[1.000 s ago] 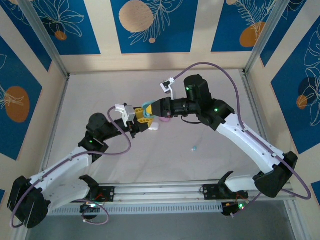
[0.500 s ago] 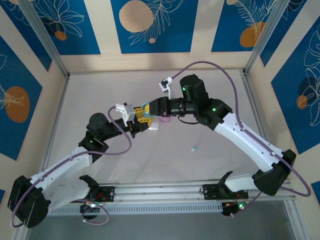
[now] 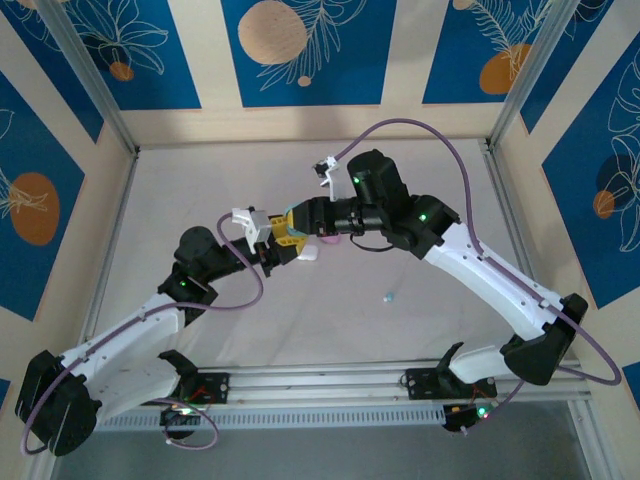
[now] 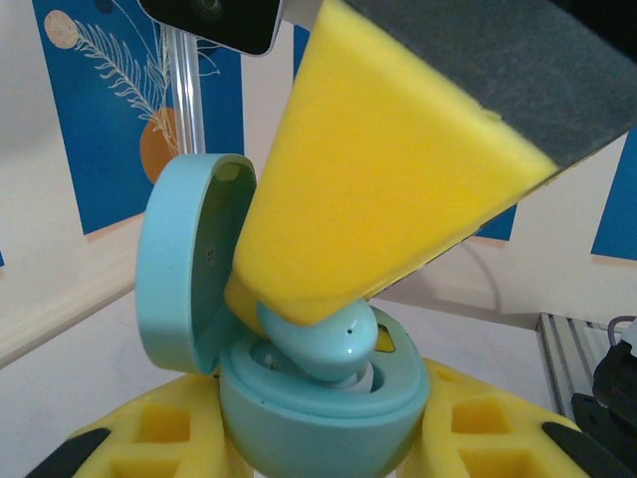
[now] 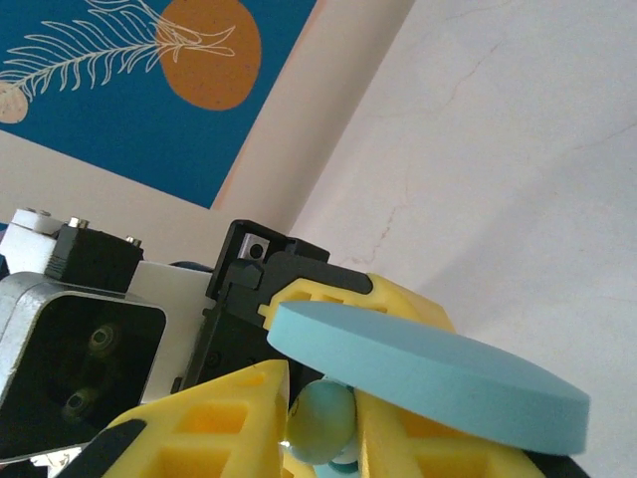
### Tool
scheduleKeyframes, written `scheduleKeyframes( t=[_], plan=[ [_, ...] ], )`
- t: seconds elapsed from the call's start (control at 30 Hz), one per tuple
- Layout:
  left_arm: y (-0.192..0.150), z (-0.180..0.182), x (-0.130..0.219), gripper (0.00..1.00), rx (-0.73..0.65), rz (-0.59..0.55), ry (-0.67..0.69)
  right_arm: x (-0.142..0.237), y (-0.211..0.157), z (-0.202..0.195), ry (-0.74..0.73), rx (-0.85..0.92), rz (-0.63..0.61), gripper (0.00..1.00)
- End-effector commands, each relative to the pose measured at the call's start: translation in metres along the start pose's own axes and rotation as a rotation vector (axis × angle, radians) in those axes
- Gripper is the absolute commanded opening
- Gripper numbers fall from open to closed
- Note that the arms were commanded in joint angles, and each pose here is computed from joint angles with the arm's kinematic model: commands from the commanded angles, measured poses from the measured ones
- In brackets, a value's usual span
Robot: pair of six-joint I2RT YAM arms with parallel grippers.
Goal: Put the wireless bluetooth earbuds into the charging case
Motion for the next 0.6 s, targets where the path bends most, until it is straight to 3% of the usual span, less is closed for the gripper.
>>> scheduleKeyframes(
  t=[0.0, 0.57],
  plan=[
    [0.024, -0.014, 0.002, 0.32, -0.052, -0.097, -0.048, 0.000, -0.006, -0.009, -0.076, -0.003, 0.039, 0.26],
    [0.025, -0.014, 0.001, 0.32, -0.049, -0.094, -0.051, 0.017, 0.002, -0.003, -0.116, 0.007, 0.001, 0.40]
  ],
)
Point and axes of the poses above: each hand's point on the last joint's axis, 136 mm out from that joint toward the fingers, its own x axis back along the fingers, its own z axis along the line the jaws close on, y = z × x, the point moved 5 cm from there along x, back along the fingers, and after that the axes turned 12 degrees about x, right-handed, at the moved point
